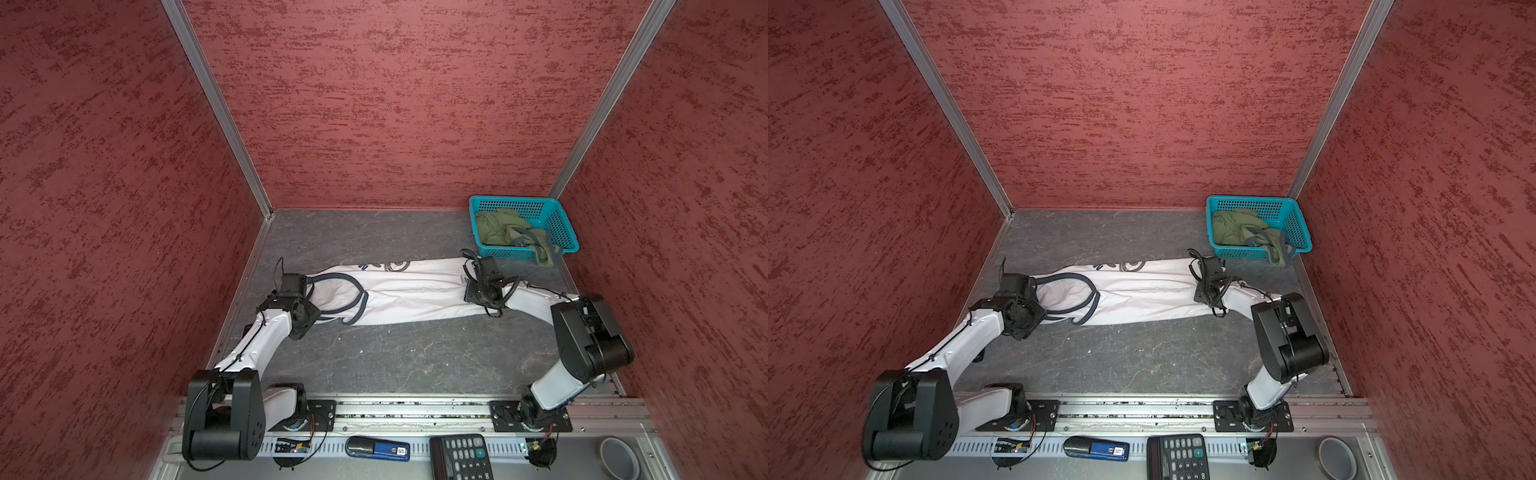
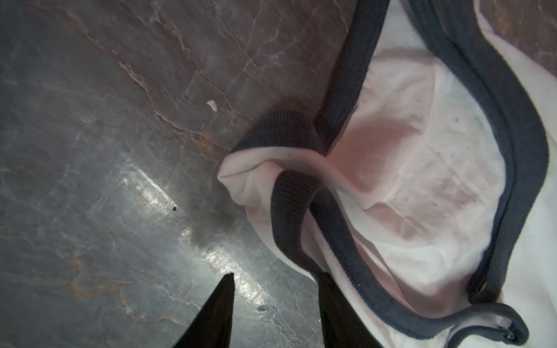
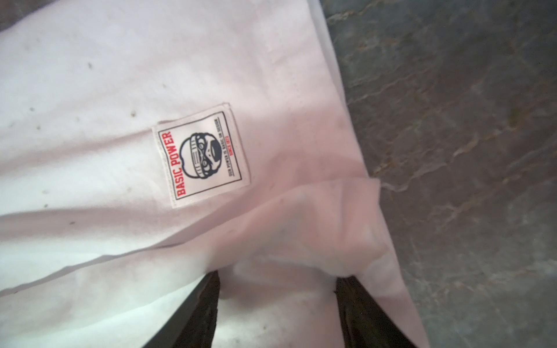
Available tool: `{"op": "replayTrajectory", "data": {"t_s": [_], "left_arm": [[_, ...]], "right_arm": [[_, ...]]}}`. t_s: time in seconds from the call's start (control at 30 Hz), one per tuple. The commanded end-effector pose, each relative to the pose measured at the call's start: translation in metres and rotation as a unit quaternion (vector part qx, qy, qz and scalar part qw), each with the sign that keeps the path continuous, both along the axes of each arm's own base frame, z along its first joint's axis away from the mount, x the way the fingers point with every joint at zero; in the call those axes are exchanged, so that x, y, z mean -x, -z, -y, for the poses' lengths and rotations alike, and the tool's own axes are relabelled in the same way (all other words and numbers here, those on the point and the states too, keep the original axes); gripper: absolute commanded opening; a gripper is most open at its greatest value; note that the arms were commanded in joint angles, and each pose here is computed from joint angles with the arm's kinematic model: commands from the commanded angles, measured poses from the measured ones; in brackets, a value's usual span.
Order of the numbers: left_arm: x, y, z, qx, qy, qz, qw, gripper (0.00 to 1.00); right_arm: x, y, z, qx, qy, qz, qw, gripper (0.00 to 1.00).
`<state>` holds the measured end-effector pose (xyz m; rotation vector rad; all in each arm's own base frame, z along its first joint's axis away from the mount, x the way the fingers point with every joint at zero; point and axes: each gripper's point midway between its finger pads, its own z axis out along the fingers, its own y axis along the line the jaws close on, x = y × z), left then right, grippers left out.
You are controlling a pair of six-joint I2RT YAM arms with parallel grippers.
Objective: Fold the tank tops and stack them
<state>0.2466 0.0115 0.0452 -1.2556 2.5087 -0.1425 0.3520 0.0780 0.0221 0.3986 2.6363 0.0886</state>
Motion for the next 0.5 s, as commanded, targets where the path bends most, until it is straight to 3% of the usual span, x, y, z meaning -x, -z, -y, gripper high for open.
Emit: {"op": "replayTrajectory", "data": {"t_s": [0.0,0.4,0.47], "left_arm": [[-0.018,-0.0066,-0.0048,-0.01,-0.004,0.027,1.0,0.44],[-0.0216,-0.0009,-0.0137,-0.015,-0.01,0.023,1.0,0.46],[-0.0213,0.0004,-0.0144,-0.014,-0.011,0.022,1.0,0.41]], "right_arm": [[0.0035,0.0079,0.002,-0.003,0.001,-0.014,1.0,0.63],[0.0042,0.0143,0.0013,-0.001,-0.002,-0.022,1.0,0.63],[0.004,0.015,0.0015,0.0,-0.001,-0.023,1.0,0.63]]}}
